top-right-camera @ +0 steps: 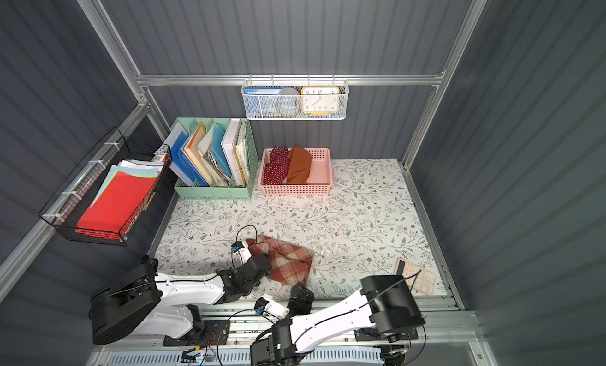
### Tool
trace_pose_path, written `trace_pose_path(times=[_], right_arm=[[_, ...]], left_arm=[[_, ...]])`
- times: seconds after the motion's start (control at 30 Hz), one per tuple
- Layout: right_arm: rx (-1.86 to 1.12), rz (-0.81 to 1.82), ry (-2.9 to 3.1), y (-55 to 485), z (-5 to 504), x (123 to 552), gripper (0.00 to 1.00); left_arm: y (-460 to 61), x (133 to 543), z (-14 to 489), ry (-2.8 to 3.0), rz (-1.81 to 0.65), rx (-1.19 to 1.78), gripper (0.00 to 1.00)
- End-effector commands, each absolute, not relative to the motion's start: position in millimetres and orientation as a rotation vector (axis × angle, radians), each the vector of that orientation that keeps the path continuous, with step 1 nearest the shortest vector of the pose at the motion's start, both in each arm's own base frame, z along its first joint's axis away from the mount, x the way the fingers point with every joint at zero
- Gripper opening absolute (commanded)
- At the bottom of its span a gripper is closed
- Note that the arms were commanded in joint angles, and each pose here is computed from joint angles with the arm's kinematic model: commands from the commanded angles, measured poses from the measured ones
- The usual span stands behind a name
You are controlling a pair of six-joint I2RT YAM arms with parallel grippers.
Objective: Roll up the skirts
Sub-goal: Roll the skirt at the center of the board.
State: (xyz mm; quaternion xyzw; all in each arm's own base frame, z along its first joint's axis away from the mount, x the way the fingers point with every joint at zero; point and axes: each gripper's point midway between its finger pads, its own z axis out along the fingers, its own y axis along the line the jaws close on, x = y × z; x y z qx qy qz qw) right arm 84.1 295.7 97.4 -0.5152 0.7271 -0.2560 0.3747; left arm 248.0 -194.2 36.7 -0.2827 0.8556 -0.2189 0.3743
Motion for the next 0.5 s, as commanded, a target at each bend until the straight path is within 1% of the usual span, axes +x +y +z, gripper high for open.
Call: trace_pose_path(times=[0.0, 0.07, 0.2, 0.3, 0.47], right_arm=[[-1.285, -0.802, 1.712, 304, 107, 112, 0.99], [-1.267, -0.846, 1.729, 303, 102, 129, 0.99], [-1.314, -0.897, 1.731, 308, 80, 148, 0.99], [-1.334, -0.889, 1.799, 311, 61, 158, 0.99], [-1.407, -0.897, 1.828, 316, 34, 160, 0.99]], left_arm=[[-189, 230, 10, 2.339, -0.482, -0.651, 0.00], [-188, 229, 9, 2.340, -0.482, -0.657, 0.00], [-186, 227, 8, 2.345, -0.488, -0.663, 0.00], [-188, 228, 9, 2.348, -0.492, -0.656, 0.00], [-190, 228, 10, 2.352, -0.499, -0.647, 0.00]])
